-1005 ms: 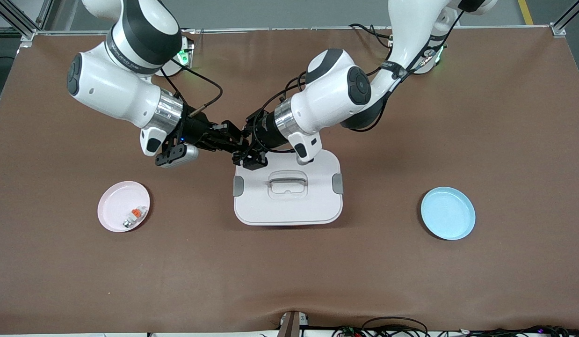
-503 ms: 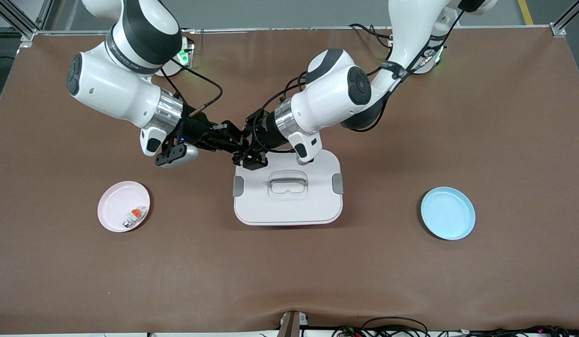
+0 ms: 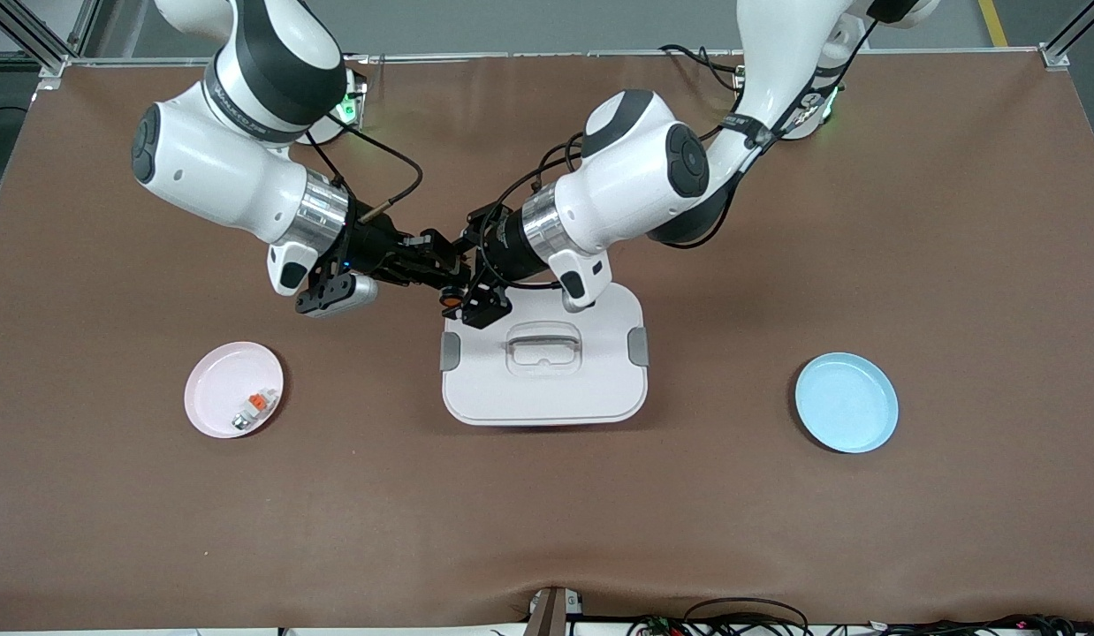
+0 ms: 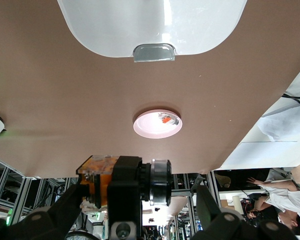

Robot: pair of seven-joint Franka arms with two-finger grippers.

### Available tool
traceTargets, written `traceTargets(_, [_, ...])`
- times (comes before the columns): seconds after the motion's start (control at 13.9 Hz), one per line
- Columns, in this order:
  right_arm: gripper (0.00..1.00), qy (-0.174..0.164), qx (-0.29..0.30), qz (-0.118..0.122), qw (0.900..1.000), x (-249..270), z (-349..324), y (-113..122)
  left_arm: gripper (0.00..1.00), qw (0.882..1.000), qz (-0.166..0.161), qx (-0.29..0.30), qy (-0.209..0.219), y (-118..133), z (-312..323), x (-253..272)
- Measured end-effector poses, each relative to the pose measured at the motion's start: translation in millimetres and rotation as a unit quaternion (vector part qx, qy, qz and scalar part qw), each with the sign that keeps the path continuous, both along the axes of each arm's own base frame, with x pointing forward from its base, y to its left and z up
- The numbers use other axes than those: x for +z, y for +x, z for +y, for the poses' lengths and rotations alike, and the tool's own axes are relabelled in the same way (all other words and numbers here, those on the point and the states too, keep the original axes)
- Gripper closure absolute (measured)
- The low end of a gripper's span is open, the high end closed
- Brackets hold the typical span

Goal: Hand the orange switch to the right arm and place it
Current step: 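Carry the switch to the white plate while the left gripper withdraws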

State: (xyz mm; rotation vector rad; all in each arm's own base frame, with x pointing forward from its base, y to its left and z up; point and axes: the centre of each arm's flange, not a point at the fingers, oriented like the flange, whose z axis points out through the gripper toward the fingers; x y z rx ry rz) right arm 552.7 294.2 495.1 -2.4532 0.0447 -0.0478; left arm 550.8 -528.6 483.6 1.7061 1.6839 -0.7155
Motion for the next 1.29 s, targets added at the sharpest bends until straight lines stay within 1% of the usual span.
traceTargets(0.07, [0.58, -0.003, 0.021, -0.017, 1.0, 0, 0, 0, 0.0, 1.0, 0.0, -0.001, 0.0, 0, 0, 0])
traceTargets(0.14, [0.58, -0.017, 0.058, -0.044, 0.997, 0, -2, 0, 0.0, 1.0, 0.001, -0.002, 0.0, -1, -1, 0])
traceTargets(0.22, [0.58, -0.045, 0.109, -0.071, 0.991, -1, -5, 0, 0.0, 1.0, 0.001, -0.001, 0.0, -1, 0, 0])
traceTargets(0.29, [0.58, -0.078, 0.161, -0.092, 0.98, -1, -11, 0, 0.0, 1.0, 0.0, 0.001, 0.0, 1, 2, 0])
traceTargets(0.36, [0.58, -0.11, 0.209, -0.109, 0.966, -1, -20, 2, 0.0, 1.0, 0.0, 0.003, 0.0, 4, 5, 1])
traceTargets(0.43, [0.58, -0.137, 0.259, -0.124, 0.948, 0, -34, 5, 0.0, 1.0, -0.002, 0.006, 0.0, 8, 9, 2])
traceTargets(0.5, [0.58, -0.158, 0.31, -0.137, 0.927, -1, -52, 9, 0.0, 1.0, -0.004, 0.005, 0.001, 11, 14, 2])
traceTargets(0.57, [0.58, -0.171, 0.357, -0.147, 0.906, -3, -73, 14, 0.0, 1.0, -0.005, -0.001, 0.006, 15, 20, 1])
traceTargets(0.72, [0.58, -0.193, 0.428, -0.159, 0.868, -9, -120, 23, 0.0, 0.999, -0.008, -0.024, 0.025, 22, 44, -1])
traceTargets(0.86, [0.58, -0.216, 0.487, -0.166, 0.83, -12, -165, 31, 0.0, 0.997, -0.024, -0.049, 0.049, 26, 76, -1])
traceTargets(0.93, [0.58, -0.224, 0.512, -0.172, 0.811, -13, -185, 35, 0.0, 0.995, -0.038, -0.06, 0.067, 26, 94, -3])
traceTargets(1.01, [0.58, -0.231, 0.537, -0.177, 0.792, -14, -203, 37, 0.0, 0.992, -0.055, -0.067, 0.093, 25, 112, -5])
traceTargets(1.08, [0.58, -0.236, 0.558, -0.18, 0.775, -16, -221, 39, 0.0, 0.987, -0.072, -0.074, 0.126, 24, 131, -7])
traceTargets(1.15, [0.58, -0.237, 0.577, -0.183, 0.76, -19, -241, 40, 0.0, 0.978, -0.094, -0.083, 0.167, 23, 149, -8])
traceTargets(1.29, [0.58, -0.233, 0.609, -0.202, 0.731, -27, -275, 42, 0.0, 0.959, -0.129, -0.099, 0.234, 25, 183, -10])
